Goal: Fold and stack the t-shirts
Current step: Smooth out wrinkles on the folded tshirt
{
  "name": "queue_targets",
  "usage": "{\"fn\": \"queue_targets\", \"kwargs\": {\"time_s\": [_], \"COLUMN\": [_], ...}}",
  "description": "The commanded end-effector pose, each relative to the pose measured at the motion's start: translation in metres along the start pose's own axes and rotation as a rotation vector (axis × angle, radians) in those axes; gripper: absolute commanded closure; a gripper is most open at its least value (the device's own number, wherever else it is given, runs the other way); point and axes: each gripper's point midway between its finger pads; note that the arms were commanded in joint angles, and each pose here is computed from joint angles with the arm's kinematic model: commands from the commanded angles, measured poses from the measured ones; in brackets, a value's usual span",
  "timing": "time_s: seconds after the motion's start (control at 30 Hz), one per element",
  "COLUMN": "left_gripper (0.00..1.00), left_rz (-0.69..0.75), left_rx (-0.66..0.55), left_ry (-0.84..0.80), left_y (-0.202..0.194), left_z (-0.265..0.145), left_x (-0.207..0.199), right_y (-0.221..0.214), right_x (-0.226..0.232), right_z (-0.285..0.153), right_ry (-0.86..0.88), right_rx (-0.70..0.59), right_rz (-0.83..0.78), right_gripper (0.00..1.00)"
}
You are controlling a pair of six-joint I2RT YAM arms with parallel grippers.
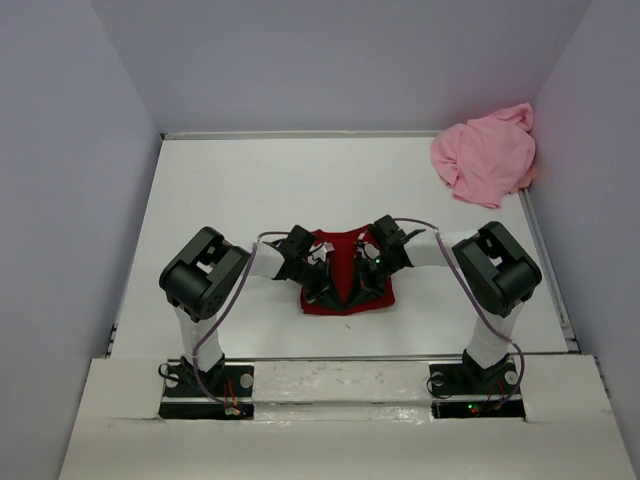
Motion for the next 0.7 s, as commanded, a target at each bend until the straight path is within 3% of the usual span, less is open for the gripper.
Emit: {"fn": "queue_targets", "kwargs": {"time_s": [0.0, 0.27, 0.67], "left_gripper": [1.00, 1.00, 1.00], "left_rz": [-0.023, -0.036, -0.073], "left_rx": [-0.002, -0.036, -0.045], "left_ry": [0.077, 0.175, 0.198], "left_y": [-0.005, 0.000, 0.000], "left_z": [0.011, 0.000, -0.007], "left_x": [0.023, 0.035, 0.052], "right_y": [-0.023, -0.028, -0.025], "right_x": [-0.087, -0.104, -0.116], "right_z": [0.018, 0.007, -0.014], "right_ry": [-0.326, -0.434, -0.476], "right_rx": [0.045, 0.024, -0.008], "right_rz": [0.183, 0.194, 0.187], "right_gripper": [1.00, 1.00, 1.00]}}
Point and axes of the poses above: each gripper's point midway between its finger pads, its own z axis out along the fingers, its own x axis along the line the jaws close on, y = z × x, and after that the axes turned 6 degrees about z, right-handed
